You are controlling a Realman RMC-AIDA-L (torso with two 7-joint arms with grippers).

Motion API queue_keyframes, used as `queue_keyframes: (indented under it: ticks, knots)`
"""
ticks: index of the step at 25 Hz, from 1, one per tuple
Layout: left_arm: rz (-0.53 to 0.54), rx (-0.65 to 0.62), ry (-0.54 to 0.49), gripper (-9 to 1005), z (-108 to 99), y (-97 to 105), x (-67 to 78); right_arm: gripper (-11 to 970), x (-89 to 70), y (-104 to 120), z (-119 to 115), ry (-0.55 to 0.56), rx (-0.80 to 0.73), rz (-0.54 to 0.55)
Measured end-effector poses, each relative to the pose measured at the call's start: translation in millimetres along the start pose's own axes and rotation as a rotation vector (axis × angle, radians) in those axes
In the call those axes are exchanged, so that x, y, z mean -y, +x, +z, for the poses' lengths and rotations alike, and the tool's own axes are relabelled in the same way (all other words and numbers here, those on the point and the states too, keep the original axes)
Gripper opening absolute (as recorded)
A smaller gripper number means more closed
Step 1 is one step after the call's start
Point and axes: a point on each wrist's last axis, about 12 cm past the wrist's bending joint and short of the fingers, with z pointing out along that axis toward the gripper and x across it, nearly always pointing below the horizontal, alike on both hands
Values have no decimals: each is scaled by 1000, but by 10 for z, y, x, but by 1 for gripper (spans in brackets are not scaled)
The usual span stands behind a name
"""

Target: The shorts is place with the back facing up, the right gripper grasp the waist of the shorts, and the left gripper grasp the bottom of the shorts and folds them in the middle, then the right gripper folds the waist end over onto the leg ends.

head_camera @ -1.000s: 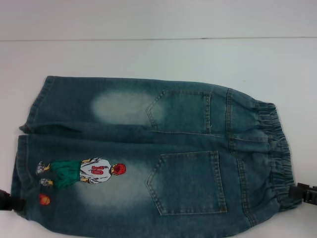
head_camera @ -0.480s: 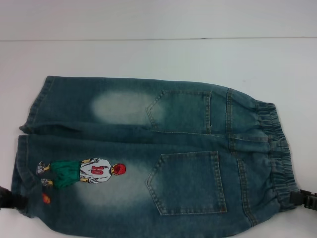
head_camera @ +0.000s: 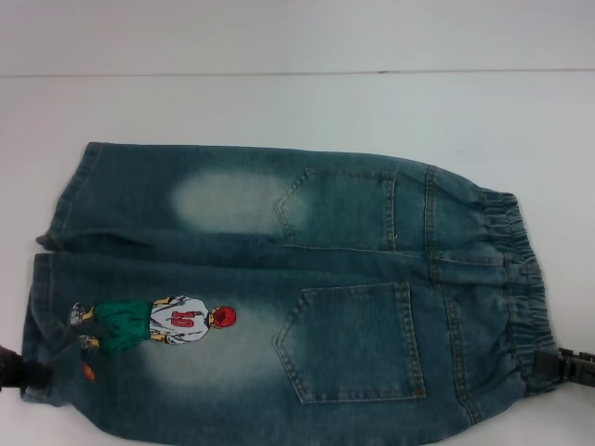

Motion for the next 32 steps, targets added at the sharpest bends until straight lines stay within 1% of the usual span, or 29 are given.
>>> queue_keyframes:
  ticks: [16,24,30,32]
  knots:
    - [5,2,-5,48,-14,-25,-6,849,-33,10,50,-30,-50,-15]
    - [4,2,-6,48,-12,-33,-6,844,-39,2,49,-34,-45,-23]
    - [3,5,-10,49,-9,-37,-12,628,-25,-11,42,-21,-37,-23]
    - [2,5,-9,48,1,-38,-14,539,-20,-17,44,-17,-37,-24]
